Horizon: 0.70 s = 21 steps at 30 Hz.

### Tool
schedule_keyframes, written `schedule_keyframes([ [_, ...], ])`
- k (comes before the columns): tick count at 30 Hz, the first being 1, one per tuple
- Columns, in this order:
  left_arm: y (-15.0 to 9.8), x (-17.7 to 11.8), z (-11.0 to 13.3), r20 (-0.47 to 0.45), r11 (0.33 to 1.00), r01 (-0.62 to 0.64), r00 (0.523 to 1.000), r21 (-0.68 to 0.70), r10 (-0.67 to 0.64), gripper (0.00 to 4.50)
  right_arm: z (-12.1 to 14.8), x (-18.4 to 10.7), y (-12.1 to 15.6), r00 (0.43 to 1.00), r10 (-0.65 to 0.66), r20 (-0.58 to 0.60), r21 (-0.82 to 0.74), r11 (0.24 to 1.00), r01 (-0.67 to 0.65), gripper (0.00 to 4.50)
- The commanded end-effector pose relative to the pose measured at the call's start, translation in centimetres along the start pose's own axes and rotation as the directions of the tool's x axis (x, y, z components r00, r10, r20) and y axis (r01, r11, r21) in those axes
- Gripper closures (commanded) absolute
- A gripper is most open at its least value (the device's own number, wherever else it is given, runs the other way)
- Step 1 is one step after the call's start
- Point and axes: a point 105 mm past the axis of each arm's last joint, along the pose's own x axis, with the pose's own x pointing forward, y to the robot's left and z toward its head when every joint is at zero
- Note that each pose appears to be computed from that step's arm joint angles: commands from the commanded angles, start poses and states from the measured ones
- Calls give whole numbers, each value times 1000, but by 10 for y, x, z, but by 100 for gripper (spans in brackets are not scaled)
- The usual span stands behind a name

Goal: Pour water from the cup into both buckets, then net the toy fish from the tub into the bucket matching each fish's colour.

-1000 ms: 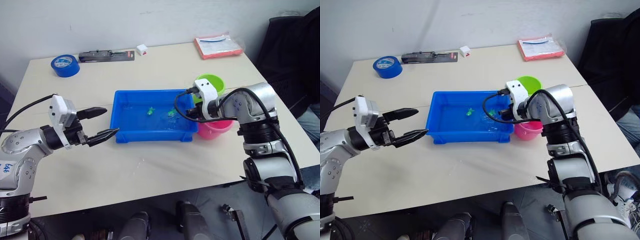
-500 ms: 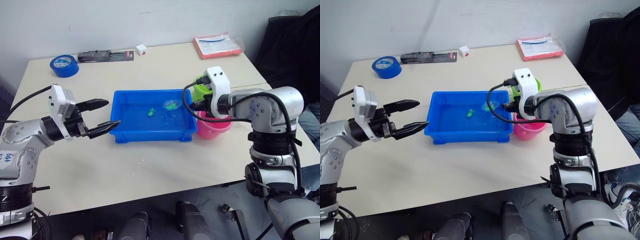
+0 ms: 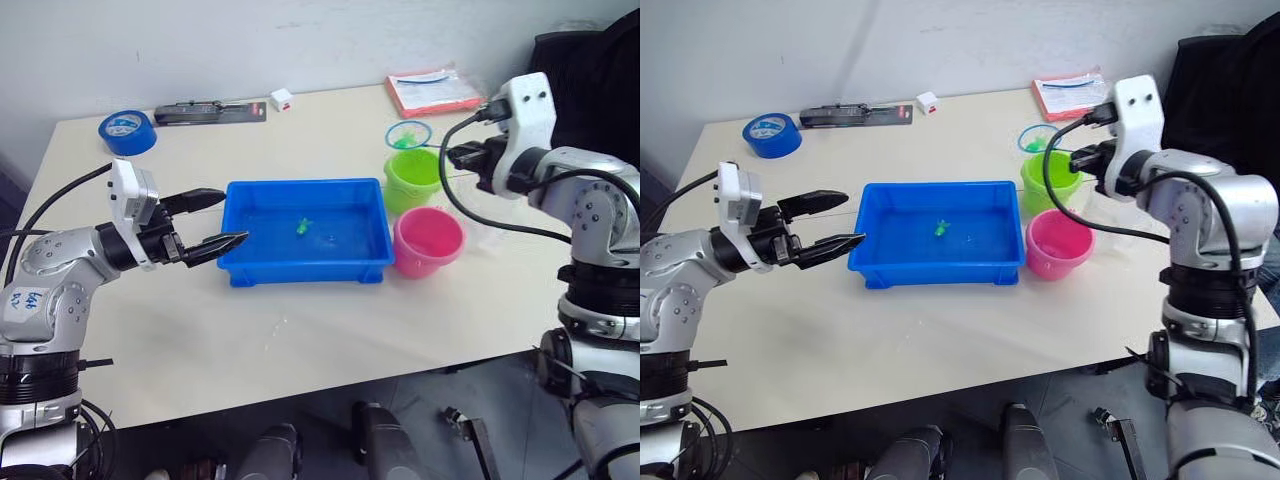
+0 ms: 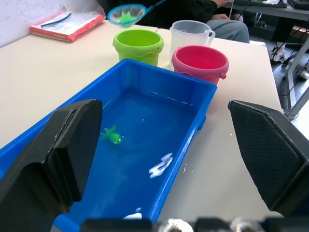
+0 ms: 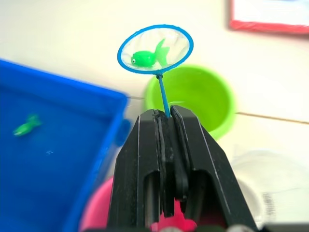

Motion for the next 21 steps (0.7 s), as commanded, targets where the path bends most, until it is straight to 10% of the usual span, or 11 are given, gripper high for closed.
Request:
schedule_keyframes([
  [1, -1, 1, 9, 16, 999, 7, 1000, 47, -8, 0, 13, 0, -15, 996, -76, 48, -214, 973, 85, 371],
  [9, -1, 3, 7, 16, 999, 14, 1000, 45, -15, 0, -5, 13, -9, 993, -104, 58, -797, 595, 109, 371],
  [21, -4, 6, 4, 21, 999, 22, 1000, 33, -23, 0, -5, 16, -9, 983, -98, 153, -979, 117, 164, 371],
])
